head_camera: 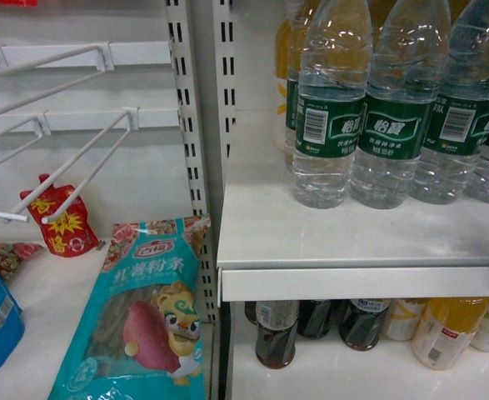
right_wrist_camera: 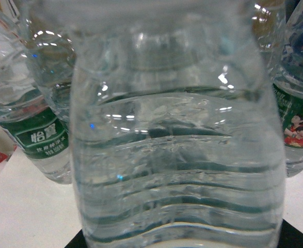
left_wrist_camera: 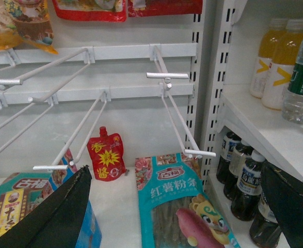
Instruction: Move water from second to third shelf
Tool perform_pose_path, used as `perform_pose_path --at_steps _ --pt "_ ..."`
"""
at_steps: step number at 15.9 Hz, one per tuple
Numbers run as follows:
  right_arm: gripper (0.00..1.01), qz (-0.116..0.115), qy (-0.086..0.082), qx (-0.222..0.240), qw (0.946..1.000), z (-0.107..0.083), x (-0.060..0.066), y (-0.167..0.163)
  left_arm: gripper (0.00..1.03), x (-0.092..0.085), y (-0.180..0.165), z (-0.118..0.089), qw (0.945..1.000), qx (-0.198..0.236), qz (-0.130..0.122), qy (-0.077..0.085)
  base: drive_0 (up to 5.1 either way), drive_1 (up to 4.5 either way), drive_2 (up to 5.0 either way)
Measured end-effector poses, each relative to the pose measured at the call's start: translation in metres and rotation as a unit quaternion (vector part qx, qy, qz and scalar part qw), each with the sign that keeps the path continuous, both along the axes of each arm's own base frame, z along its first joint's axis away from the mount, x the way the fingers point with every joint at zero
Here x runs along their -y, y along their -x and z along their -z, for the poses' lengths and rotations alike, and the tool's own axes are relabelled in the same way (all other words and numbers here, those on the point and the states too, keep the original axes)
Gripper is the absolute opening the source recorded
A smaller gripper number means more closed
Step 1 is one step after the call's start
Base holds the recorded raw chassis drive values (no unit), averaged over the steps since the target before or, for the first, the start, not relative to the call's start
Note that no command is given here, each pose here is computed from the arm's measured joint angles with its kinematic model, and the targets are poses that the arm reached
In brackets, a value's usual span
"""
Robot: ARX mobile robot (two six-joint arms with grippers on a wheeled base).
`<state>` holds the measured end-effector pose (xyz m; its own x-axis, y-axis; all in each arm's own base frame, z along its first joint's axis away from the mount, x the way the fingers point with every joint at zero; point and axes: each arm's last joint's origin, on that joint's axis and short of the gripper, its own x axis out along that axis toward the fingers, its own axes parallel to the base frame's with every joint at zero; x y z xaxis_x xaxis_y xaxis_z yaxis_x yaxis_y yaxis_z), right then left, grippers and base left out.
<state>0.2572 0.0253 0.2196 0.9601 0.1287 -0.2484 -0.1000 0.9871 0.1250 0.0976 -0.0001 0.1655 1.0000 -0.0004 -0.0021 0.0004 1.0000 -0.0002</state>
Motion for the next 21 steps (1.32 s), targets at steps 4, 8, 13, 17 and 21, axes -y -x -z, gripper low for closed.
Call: perform_pose_path --at_steps 4,8,13,17,21 --pt "0.43 0.008 0.000 -0.009 0.9999 0.006 -0.003 -0.022 0.98 0.000 0.000 0.000 1.0000 0.000 0.000 0.000 0.0 0.00 0.0" --pt "0.43 0.007 -0.003 -0.010 0.9999 0.009 -0.009 -0.032 0.98 0.000 0.000 0.000 1.0000 0.000 0.000 0.000 0.0 0.00 0.0" --pt "0.43 0.008 -0.001 -0.007 0.9999 0.011 -0.013 -0.037 0.98 0.000 0.000 0.000 1.0000 0.000 0.000 0.000 0.0 0.00 0.0" --pt "0.43 0.010 -0.001 -0.006 0.9999 0.012 -0.013 -0.039 0.98 0.000 0.000 0.000 1.0000 0.000 0.000 0.000 0.0 0.00 0.0" --pt "0.43 0.010 -0.001 -0.005 0.9999 0.012 -0.013 -0.039 0.98 0.000 0.000 0.000 1.0000 0.000 0.000 0.000 0.0 0.00 0.0"
